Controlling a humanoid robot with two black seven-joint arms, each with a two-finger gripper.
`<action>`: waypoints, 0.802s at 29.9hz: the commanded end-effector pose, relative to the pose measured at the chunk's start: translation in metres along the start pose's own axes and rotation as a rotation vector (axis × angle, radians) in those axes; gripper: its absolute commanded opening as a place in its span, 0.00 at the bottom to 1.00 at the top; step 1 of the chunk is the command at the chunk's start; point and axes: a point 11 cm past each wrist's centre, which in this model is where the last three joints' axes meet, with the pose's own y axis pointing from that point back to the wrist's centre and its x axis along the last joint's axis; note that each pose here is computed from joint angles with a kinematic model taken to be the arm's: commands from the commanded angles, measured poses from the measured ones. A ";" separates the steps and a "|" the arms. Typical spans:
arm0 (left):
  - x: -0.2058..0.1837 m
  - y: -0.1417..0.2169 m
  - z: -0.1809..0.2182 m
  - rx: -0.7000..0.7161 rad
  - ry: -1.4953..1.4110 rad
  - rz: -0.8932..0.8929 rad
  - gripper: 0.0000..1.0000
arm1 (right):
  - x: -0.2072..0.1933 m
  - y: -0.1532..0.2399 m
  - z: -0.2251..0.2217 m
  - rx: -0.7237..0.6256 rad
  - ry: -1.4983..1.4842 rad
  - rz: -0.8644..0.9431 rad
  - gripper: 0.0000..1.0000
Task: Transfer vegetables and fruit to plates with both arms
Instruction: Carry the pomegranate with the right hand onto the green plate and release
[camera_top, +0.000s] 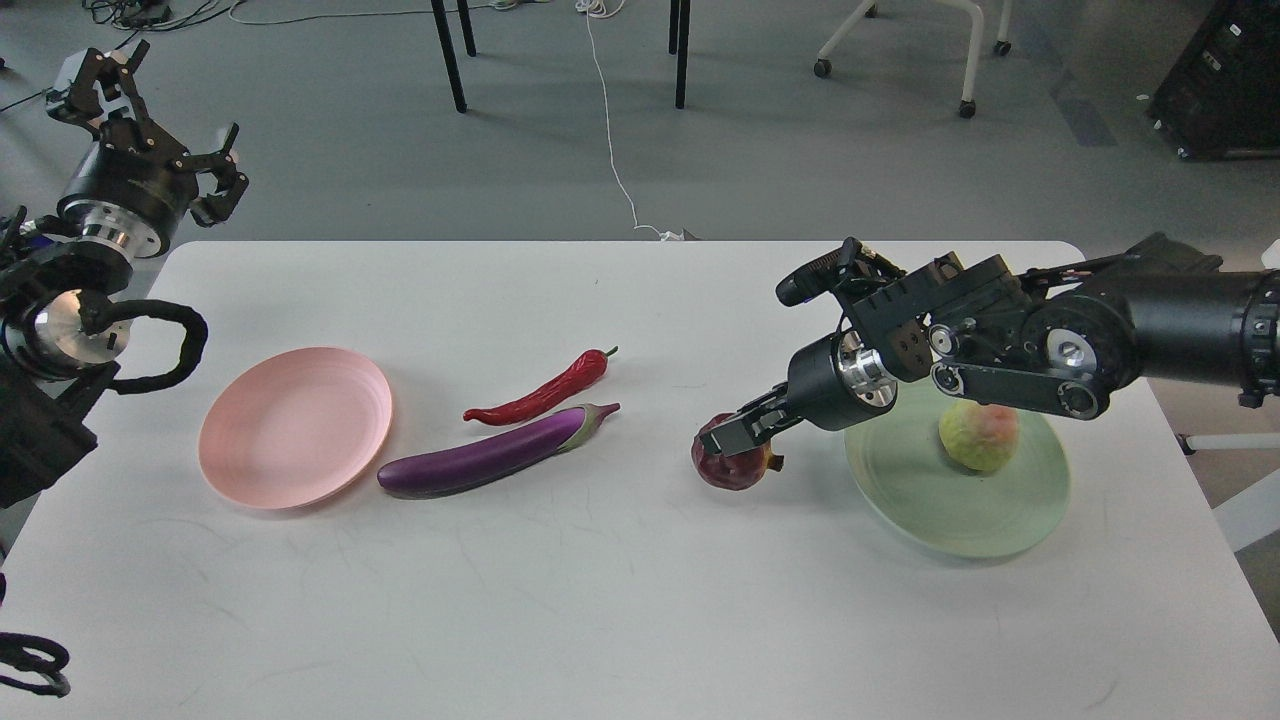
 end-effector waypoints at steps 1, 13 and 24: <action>0.000 0.000 0.000 0.000 0.001 0.000 0.98 | -0.018 0.031 0.026 -0.064 0.000 -0.010 0.35; 0.000 0.000 -0.004 0.009 0.002 0.006 0.98 | -0.138 0.092 0.087 -0.186 -0.114 -0.108 0.41; -0.001 0.000 -0.005 0.007 0.005 0.006 0.98 | -0.142 0.086 0.087 -0.182 -0.118 -0.110 0.95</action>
